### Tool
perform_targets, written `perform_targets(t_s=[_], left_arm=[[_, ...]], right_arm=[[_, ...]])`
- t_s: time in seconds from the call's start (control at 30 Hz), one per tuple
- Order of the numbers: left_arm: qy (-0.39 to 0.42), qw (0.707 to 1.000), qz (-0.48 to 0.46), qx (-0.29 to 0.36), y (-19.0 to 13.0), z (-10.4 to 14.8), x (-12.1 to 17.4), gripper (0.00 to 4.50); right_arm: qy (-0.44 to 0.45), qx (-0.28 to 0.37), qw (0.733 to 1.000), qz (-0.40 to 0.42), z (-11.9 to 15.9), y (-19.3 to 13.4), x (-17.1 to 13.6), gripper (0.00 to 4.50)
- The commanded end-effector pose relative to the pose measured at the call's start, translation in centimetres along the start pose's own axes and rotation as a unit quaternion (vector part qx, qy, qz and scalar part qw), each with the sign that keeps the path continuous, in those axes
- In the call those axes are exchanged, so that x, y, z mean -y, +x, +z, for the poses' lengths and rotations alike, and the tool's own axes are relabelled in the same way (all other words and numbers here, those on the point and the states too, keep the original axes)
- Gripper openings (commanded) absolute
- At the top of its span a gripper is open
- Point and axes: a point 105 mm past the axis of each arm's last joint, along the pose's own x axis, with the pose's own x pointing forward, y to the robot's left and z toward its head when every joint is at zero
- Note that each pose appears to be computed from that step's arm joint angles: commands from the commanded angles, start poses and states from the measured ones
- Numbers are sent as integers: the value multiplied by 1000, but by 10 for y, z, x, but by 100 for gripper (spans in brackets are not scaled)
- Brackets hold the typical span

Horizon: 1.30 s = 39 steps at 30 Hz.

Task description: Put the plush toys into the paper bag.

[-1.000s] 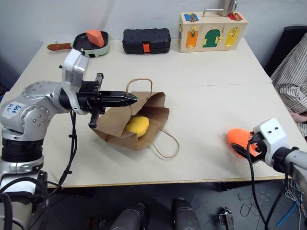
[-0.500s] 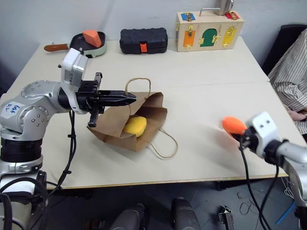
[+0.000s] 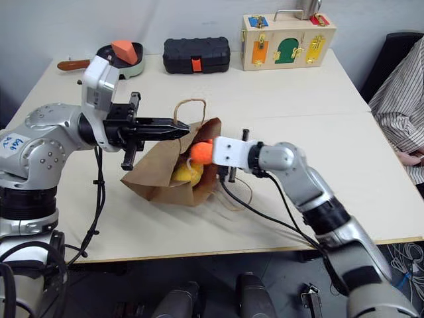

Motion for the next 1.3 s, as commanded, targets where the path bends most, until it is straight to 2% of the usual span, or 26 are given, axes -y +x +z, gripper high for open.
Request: perform_targets(t_s=[0.03, 0.23, 0.37, 0.4, 0.6, 0.73, 0.97, 1.17, 1.23, 1.3], left_arm=[[24, 1000, 3, 10, -4, 13, 3, 0], [25, 1000, 6, 12, -3, 13, 3, 0], [24, 1000, 7, 13, -4, 12, 2, 0], [24, 1000, 7, 13, -4, 11, 2, 0], [23, 1000, 7, 16, -2, 10, 2, 0], [24, 999, 10, 18, -3, 11, 0, 0], [20, 1000, 19, 16, -8, 6, -3, 0], [16, 1000, 19, 18, -8, 3, -6, 0], [15, 1000, 17, 18, -6, 2, -6, 0], [14, 1000, 11, 20, -4, 2, -5, 0]], right_arm=[[-35, 22, 999, 4, 14, 14, 7, 24], [-34, 43, 998, 35, 26, 43, 0, 24], [39, 93, 994, 48, 50, 56, -2, 24], [59, 103, 992, 53, 54, 58, -3, 95], [108, 104, 986, 74, 56, 73, -14, 307], [115, 96, 986, 69, 49, 65, -10, 448], [104, 99, 987, 76, 48, -10, -5, 448], [126, 54, 987, 78, 35, -65, -11, 448], [189, 20, 981, 49, 20, -86, -7, 448], [273, -9, 961, 27, 5, -107, -11, 448]])
